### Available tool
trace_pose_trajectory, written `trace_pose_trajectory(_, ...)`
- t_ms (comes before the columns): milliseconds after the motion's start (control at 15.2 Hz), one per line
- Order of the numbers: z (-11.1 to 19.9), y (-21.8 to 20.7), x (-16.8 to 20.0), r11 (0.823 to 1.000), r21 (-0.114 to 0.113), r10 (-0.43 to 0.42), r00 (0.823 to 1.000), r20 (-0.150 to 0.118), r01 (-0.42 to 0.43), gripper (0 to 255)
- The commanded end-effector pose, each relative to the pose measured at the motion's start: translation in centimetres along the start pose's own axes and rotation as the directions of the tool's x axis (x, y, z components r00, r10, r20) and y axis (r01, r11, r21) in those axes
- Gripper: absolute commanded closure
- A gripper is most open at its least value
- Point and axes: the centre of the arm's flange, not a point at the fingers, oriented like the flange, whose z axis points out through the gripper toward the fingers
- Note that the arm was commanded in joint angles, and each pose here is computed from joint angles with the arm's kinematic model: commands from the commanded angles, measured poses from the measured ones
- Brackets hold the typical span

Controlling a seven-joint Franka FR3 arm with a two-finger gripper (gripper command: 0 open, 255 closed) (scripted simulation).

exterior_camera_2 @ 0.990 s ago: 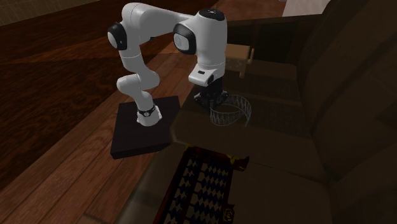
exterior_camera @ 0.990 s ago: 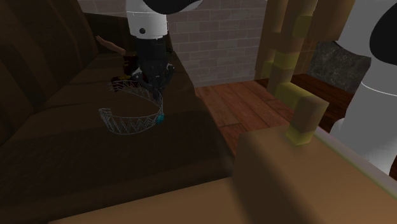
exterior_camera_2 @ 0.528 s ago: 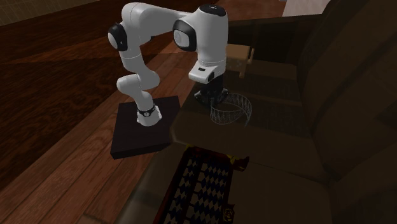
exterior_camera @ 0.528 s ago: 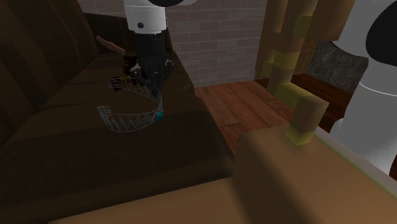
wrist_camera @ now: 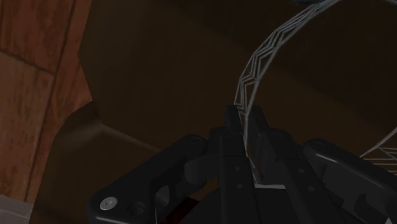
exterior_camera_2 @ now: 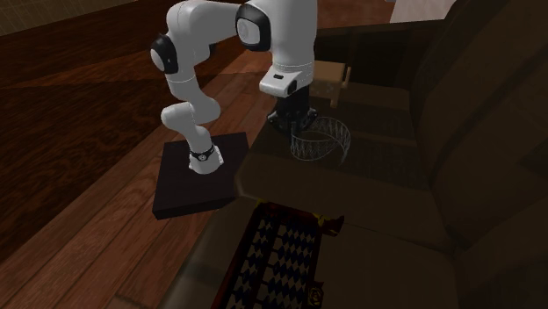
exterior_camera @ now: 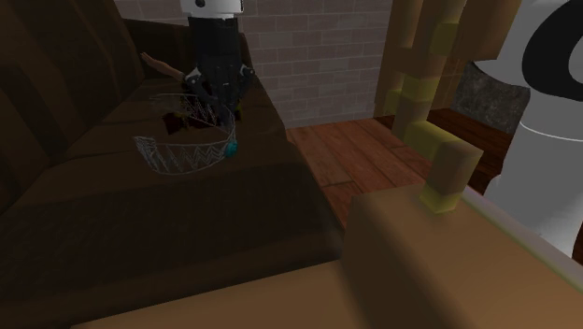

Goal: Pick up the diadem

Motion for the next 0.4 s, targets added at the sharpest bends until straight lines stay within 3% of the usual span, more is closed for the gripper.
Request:
trace_pose_trajectory(0,-1.0,-0.1,0.0,1.0,0.0,0.0,1.0,0.0,0.0,255)
trace_pose_trajectory(330,-2.6,-0.1,0.0,1.0,0.0,0.0,1.0,0.0,0.0,255)
